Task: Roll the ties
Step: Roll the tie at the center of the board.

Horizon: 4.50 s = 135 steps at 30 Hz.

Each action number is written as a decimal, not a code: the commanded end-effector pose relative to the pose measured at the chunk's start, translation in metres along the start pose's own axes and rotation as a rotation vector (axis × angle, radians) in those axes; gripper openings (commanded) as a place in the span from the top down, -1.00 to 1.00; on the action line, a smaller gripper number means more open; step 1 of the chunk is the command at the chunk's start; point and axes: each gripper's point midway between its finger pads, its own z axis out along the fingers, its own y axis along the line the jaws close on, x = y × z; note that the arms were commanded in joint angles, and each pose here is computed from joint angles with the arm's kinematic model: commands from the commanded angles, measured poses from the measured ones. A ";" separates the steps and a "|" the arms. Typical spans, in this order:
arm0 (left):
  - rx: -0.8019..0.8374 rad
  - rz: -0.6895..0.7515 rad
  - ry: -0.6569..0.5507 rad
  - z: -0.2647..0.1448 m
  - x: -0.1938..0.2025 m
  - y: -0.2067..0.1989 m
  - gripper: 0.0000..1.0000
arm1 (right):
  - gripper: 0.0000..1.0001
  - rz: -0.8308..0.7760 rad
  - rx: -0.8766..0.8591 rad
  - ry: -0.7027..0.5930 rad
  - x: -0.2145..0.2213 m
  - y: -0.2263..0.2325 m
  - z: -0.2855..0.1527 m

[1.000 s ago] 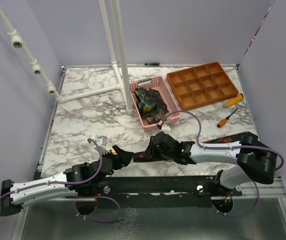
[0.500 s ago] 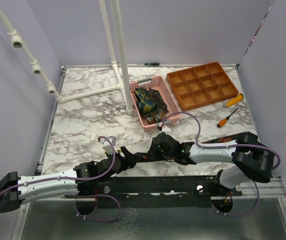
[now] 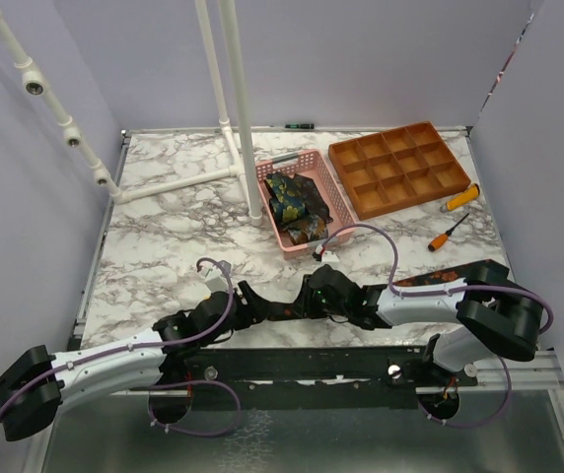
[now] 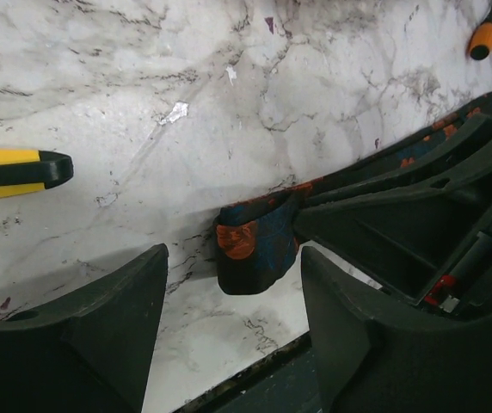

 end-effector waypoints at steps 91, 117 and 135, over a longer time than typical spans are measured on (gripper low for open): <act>0.075 0.087 0.220 0.025 0.029 -0.012 0.75 | 0.60 -0.049 0.044 0.051 0.013 -0.016 0.005; 0.006 0.142 0.231 0.026 0.023 -0.012 1.00 | 0.86 -0.044 0.054 0.061 0.006 -0.007 0.002; -0.164 0.253 0.226 0.017 -0.008 -0.019 1.00 | 0.99 0.075 -0.154 0.170 0.036 0.029 0.037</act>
